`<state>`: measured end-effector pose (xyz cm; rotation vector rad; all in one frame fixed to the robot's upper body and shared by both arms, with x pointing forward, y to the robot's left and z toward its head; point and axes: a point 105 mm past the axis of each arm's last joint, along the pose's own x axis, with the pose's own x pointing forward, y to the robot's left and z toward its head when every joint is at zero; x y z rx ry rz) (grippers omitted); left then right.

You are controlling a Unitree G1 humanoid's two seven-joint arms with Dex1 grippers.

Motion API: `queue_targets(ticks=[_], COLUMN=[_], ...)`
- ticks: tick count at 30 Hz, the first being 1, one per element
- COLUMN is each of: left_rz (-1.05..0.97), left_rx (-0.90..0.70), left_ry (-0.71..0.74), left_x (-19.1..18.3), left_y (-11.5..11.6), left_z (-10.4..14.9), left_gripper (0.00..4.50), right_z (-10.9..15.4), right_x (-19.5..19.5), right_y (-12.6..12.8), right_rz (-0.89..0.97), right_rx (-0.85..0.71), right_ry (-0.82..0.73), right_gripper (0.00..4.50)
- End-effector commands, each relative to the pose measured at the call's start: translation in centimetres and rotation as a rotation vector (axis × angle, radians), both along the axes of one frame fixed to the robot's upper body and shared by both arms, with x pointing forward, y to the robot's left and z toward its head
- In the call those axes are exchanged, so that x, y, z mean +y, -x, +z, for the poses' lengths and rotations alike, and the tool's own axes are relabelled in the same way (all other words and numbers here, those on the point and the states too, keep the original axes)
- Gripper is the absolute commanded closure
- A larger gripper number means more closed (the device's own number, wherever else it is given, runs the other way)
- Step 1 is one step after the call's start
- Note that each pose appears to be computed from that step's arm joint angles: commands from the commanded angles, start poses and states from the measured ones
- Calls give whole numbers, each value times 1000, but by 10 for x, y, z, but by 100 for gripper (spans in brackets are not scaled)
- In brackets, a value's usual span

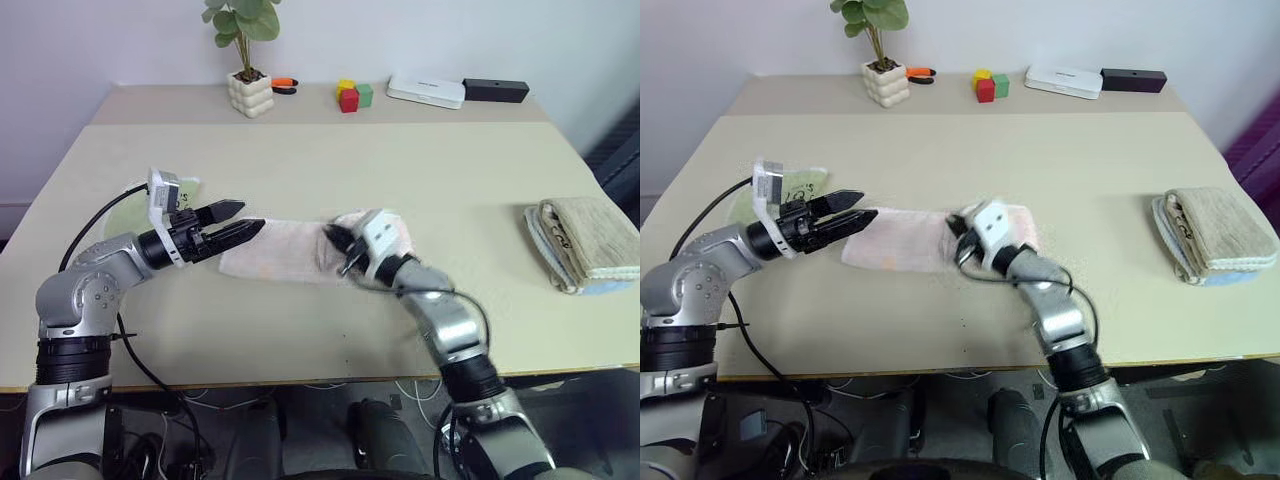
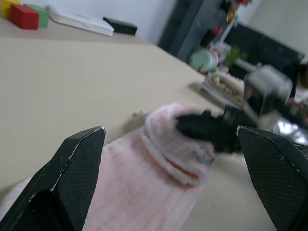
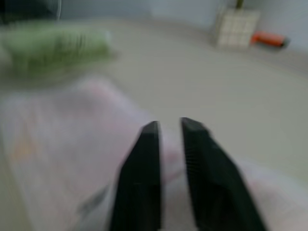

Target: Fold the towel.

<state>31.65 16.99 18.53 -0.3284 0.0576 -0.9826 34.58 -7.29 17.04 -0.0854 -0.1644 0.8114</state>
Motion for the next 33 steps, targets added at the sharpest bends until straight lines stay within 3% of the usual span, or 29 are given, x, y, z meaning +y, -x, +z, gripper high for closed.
queue_targets(ticks=[1,5,13,18,20,25,33], left_rz=[19,40,182,299,400,508,592], left_rx=[-1,31,187,354,419,637,717], left_ry=[39,80,197,289,271,383,418], left_x=[-2,1,0,-11,-4,13,23], left_y=[13,19,29,41,43,55,52], left_z=[6,9,-1,-16,-29,-54,-70], left_gripper=[0,0,0,0,0,0,0], right_z=[33,33,20,23,21,21,16], right_x=[-20,-45,-92,-93,-94,-99,-94], right_y=[25,47,60,55,54,51,50], right_rz=[140,232,236,207,195,196,200], right_rx=[-8,30,120,141,129,114,103], right_ry=[-27,93,314,265,287,305,312], right_gripper=[178,2,2,2,2,2,2])
